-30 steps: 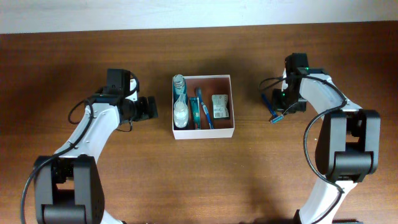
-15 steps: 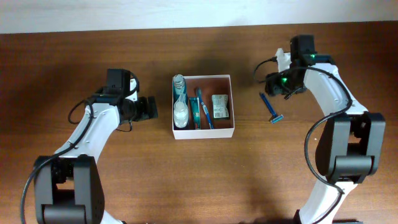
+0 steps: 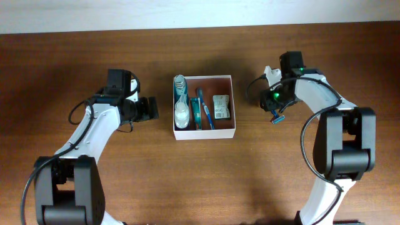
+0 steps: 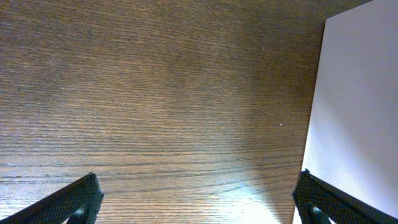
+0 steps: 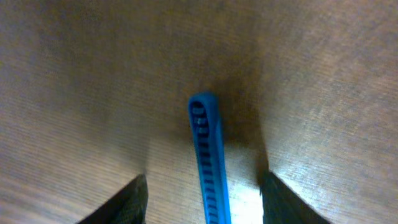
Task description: Pack container
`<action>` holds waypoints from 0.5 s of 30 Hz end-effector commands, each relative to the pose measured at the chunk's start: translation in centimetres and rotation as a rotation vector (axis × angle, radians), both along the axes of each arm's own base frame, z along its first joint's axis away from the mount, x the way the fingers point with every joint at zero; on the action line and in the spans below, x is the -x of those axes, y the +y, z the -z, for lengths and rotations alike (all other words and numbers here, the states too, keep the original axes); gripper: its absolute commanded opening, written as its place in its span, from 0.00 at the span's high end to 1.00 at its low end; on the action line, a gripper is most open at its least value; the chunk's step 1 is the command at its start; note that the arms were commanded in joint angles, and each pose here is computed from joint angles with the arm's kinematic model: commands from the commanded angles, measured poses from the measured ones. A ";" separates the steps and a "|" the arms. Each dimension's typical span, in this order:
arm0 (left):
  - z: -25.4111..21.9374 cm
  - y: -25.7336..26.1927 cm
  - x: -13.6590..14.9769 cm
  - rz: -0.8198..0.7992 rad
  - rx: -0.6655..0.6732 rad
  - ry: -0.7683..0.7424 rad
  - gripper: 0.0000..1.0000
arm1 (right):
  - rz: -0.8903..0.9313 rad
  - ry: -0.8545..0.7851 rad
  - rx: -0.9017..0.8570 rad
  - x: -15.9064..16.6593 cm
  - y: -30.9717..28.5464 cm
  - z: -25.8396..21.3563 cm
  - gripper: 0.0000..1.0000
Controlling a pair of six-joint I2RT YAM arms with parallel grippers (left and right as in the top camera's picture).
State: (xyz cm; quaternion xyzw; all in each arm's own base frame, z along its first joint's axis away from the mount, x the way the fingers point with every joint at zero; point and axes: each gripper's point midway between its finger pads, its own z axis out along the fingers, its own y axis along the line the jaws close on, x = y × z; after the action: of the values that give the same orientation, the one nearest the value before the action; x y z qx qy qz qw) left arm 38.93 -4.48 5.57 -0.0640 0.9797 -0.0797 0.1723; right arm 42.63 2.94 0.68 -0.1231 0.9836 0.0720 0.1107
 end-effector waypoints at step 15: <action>-0.2 0.2 -0.3 -0.006 -0.002 -0.009 0.01 | 0.100 0.095 0.057 2.9 -1.2 3.4 0.91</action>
State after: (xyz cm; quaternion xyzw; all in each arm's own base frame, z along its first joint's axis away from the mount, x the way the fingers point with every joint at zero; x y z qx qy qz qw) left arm 38.94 -4.48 5.57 -0.0642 0.9797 -0.0798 0.1725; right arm 42.52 1.50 -0.02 -0.0816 0.9890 0.0360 0.1182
